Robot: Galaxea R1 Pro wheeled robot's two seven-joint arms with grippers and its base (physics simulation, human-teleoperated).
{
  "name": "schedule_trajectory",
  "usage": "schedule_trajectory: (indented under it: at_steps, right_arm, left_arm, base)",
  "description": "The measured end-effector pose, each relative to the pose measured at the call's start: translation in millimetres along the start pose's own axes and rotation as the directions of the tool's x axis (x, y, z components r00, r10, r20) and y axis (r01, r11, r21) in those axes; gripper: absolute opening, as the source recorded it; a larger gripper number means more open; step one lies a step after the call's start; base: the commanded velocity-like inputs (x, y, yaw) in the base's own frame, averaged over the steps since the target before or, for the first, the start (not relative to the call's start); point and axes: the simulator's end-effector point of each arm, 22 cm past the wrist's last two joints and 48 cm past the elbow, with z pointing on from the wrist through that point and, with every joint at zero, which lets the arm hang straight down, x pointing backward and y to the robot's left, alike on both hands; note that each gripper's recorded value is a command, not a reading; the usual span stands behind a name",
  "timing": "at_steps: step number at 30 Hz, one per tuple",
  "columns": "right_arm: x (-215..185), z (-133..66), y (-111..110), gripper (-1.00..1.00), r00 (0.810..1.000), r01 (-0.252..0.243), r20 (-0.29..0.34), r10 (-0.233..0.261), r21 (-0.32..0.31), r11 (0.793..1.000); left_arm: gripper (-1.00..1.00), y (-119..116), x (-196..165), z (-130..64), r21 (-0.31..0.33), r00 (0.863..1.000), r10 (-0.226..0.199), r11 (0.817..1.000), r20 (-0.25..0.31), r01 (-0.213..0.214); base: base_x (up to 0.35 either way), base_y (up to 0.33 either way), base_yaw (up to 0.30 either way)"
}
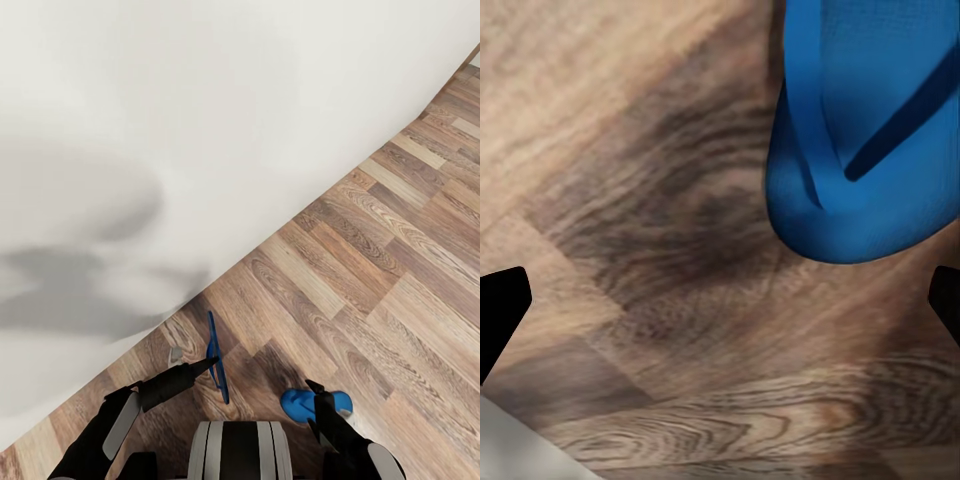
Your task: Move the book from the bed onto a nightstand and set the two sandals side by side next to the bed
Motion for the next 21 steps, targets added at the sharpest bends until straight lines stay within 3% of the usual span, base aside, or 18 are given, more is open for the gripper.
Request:
schedule_trajectory:
  at_steps: [6, 20, 21]
  right_arm:
    - [-4.4, 0.8, -13.3, 1.00, 1.000, -0.003, 0.016, 0.002, 0.045, 0.999]
    - [-28.4, -1.0, -35.0, 1.00, 0.992, 0.034, 0.111, -0.051, 0.151, 0.988]
    - [-41.1, -3.5, -37.7, 1.00, 0.984, 0.038, 0.166, -0.066, 0.168, 0.985]
  left_arm:
    - [-1.00, -0.3, -0.3, 0.1, 0.001, 1.000, 0.001, 1.000, 0.000, -0.001]
    - [-1.00, -0.2, -0.3, 0.1, 0.000, 1.000, 0.001, 1.000, 0.000, -0.001]
    - [-1.00, -0.3, -0.3, 0.1, 0.000, 1.000, 0.001, 1.000, 0.000, -0.001]
  base:
    - [0.000, 0.000, 0.000]
    - [0.000, 0.000, 0.000]
    - [0.000, 0.000, 0.000]
